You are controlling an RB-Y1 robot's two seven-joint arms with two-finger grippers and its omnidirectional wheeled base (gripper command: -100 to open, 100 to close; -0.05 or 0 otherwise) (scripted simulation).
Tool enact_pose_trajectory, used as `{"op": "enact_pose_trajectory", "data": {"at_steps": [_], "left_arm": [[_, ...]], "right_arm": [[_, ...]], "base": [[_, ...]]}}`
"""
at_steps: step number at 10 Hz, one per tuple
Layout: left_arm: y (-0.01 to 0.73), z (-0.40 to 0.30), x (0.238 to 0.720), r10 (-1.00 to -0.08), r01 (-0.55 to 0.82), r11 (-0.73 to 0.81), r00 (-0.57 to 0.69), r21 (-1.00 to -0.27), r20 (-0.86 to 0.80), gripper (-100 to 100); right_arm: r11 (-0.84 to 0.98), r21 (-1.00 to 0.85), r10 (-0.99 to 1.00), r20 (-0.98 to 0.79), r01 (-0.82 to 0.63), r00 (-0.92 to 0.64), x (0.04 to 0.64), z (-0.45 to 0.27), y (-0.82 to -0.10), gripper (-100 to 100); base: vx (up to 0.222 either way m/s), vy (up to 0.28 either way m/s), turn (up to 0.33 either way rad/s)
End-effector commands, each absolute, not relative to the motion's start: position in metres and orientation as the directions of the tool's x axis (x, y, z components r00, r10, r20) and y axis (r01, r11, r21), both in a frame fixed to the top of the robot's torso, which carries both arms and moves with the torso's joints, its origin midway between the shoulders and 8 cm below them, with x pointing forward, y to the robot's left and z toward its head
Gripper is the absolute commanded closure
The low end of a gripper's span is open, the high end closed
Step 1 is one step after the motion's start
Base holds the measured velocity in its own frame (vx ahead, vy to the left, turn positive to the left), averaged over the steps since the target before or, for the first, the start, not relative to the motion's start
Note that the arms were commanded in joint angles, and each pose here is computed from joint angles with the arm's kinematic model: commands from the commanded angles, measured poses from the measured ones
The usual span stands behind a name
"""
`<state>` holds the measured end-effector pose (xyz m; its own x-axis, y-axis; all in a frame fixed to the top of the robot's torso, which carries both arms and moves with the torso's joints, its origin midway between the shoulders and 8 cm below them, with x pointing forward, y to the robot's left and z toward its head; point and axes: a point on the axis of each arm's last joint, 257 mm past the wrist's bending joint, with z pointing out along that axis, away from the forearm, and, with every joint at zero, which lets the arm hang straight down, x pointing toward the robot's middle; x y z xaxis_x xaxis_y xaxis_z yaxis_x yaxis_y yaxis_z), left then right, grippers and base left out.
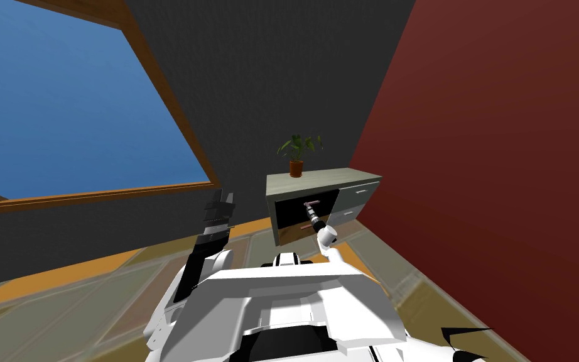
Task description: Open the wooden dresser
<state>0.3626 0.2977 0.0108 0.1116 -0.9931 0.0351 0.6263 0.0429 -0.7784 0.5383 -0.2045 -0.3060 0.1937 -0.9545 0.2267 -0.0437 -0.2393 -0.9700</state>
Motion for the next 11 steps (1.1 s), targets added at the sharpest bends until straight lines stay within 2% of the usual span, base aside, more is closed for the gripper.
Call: {"op": "enact_pose_trajectory", "data": {"at_steps": [1, 6, 7, 11], "left_arm": [[0.298, 0.011, 0.363, -0.993, 0.626, 0.043, 0.112, -0.778, 0.035, 0], [0.298, 0.011, 0.363, -0.993, 0.626, 0.043, 0.111, -0.778, 0.035, 0], [0.298, 0.011, 0.363, -0.993, 0.626, 0.043, 0.112, -0.778, 0.035, 0], [0.298, 0.011, 0.363, -0.993, 0.626, 0.043, 0.112, -0.778, 0.035, 0]], "right_arm": [[-0.239, -0.97, -0.954, 0.227, -0.044, 0.194, 0.54, -0.304, -0.204, 100], [-0.24, -0.97, -0.954, 0.228, -0.043, 0.195, 0.543, -0.302, -0.204, 100], [-0.275, -0.96, -0.946, 0.262, -0.044, 0.193, 0.542, -0.302, -0.221, -100], [-0.341, -0.939, -0.925, 0.327, -0.04, 0.195, 0.538, -0.302, -0.256, -100]], "base": [[-0.092, -0.032, -0.003], [-0.185, -0.044, -0.002], [-0.02, -0.005, 0.0], [0.035, 0.01, -0.003]]}}
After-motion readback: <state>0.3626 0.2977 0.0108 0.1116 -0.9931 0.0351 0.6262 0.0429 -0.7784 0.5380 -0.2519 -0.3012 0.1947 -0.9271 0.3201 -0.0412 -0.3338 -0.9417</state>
